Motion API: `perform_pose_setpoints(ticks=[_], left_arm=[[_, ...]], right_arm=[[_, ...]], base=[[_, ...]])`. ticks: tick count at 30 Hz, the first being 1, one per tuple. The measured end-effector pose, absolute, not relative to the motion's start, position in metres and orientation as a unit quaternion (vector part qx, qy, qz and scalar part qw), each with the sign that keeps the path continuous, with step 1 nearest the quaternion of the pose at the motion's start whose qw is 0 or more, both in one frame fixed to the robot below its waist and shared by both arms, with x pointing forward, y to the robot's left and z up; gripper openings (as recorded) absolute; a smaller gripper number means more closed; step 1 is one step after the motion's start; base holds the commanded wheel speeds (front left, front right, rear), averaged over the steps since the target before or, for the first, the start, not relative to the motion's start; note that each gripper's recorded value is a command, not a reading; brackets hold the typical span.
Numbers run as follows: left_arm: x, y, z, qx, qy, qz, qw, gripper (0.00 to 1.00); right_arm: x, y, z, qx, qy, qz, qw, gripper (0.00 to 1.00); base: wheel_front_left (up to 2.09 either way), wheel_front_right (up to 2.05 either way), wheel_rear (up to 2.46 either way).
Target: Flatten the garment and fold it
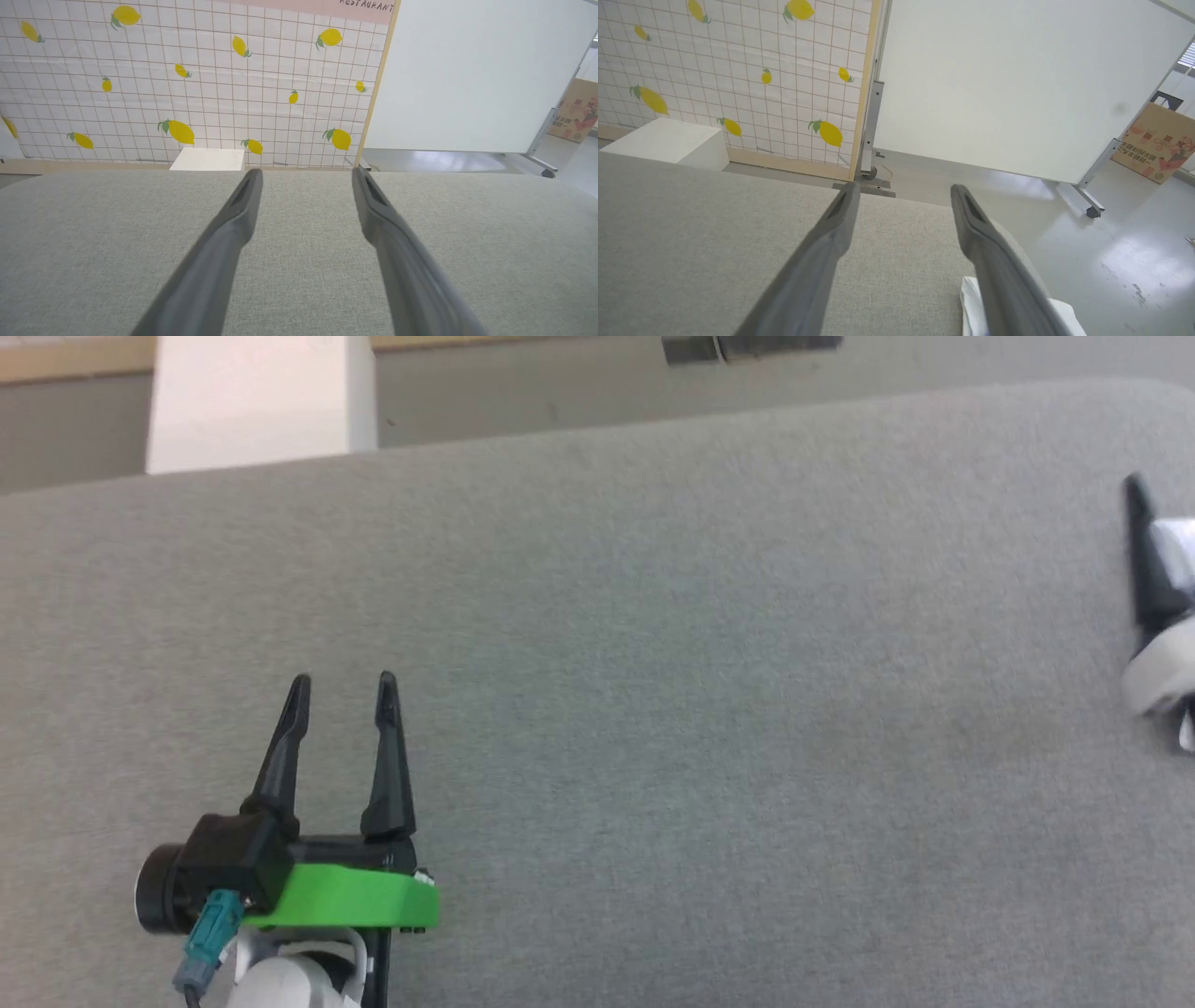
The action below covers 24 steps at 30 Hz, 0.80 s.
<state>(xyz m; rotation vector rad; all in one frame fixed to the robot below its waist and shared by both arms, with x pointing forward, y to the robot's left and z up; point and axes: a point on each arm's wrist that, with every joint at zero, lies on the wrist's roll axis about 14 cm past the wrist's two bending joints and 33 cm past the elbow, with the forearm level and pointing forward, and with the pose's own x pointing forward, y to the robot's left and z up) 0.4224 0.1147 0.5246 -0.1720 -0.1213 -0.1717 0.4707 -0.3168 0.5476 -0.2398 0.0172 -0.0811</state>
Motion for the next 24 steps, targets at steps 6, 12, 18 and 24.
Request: perform_pose_setpoints(ticks=[6, 12, 18, 24], left_arm=[[0.402, 0.128, 0.521, -0.073, -0.053, -0.064, 0.994, 1.00], [0.390, 0.142, 0.524, -0.056, -0.061, -0.037, 0.996, 1.00], [0.380, 0.144, 0.531, -0.040, -0.073, -0.028, 0.996, 1.00], [0.364, 0.136, 0.533, -0.037, -0.076, -0.039, 0.996, 1.00]], right_arm=[[0.442, -0.266, 0.547, -0.076, -0.020, -0.026, 0.997, 1.00], [0.414, -0.230, 0.536, -0.043, -0.036, -0.022, 0.998, 1.00], [0.389, -0.218, 0.520, -0.039, -0.032, -0.015, 0.999, 1.00], [0.368, -0.210, 0.505, -0.016, -0.019, -0.006, 1.000, 1.00]], base=[[0.00, 0.00, 0.00], [0.00, 0.00, 0.00], [0.00, 0.00, 0.00], [0.00, 0.00, 0.00]])
